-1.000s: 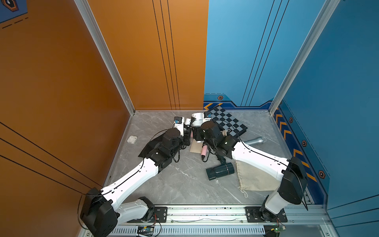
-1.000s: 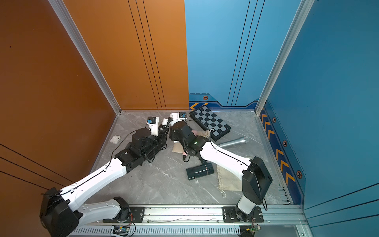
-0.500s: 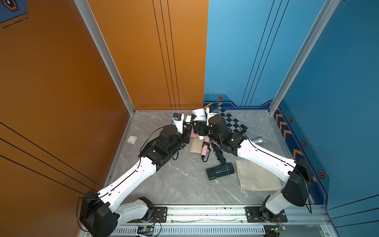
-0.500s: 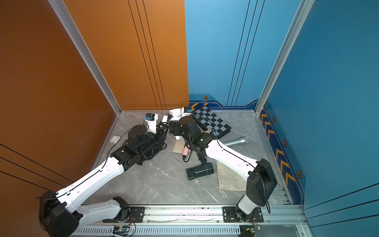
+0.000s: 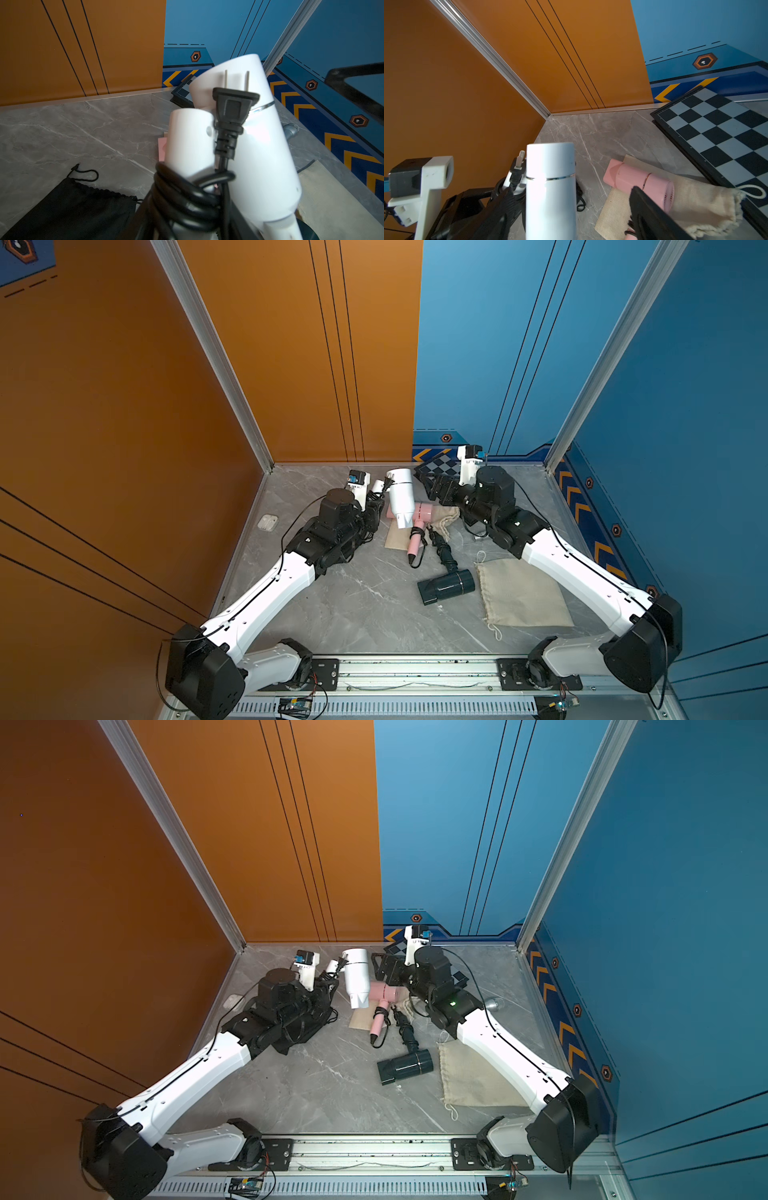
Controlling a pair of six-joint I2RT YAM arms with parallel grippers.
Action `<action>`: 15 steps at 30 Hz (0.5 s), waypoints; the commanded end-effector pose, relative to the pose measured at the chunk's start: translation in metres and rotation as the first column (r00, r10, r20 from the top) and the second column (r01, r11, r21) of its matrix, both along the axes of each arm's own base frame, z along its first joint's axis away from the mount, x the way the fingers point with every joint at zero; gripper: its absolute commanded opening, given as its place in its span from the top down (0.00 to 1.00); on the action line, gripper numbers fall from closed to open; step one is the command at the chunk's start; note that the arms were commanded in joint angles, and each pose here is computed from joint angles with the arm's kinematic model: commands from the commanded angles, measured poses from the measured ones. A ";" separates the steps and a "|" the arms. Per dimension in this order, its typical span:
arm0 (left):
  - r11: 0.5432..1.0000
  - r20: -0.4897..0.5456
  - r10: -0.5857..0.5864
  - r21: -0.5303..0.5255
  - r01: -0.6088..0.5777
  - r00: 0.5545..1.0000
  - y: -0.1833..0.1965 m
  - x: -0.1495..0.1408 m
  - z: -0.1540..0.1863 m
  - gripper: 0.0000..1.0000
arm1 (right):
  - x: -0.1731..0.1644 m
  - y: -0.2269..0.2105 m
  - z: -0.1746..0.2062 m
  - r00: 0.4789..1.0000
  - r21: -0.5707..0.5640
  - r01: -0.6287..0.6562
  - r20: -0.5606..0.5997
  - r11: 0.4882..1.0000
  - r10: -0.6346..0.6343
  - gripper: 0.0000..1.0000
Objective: Pack away hair dryers
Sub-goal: Fold the hair dryer.
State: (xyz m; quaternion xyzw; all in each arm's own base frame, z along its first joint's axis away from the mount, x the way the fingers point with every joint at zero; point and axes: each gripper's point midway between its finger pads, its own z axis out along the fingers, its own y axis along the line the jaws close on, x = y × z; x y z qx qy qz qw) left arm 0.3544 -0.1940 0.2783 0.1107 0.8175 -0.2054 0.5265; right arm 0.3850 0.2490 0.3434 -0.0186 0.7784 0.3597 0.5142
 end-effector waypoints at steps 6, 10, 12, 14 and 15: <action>0.979 0.139 -0.166 -0.093 0.180 0.976 -0.023 -0.019 0.051 0.96 | -0.002 0.022 0.029 0.960 0.193 -0.276 0.095 0.942 0.262 0.09; 0.971 0.153 -0.197 -0.106 0.214 0.968 -0.029 -0.022 0.055 0.96 | -0.001 0.031 0.023 0.950 0.218 -0.312 0.081 0.925 0.302 0.06; 0.967 0.163 -0.209 -0.116 0.229 0.964 -0.033 -0.022 0.058 0.96 | -0.001 0.032 0.020 0.948 0.212 -0.318 0.082 0.924 0.308 0.06; 0.962 0.172 -0.221 -0.123 0.244 0.960 -0.037 -0.020 0.061 0.97 | -0.002 0.032 0.020 0.946 0.212 -0.323 0.085 0.922 0.312 0.06; 0.960 0.178 -0.225 -0.128 0.250 0.958 -0.038 -0.020 0.063 0.97 | -0.002 0.032 0.020 0.946 0.212 -0.324 0.083 0.922 0.313 0.05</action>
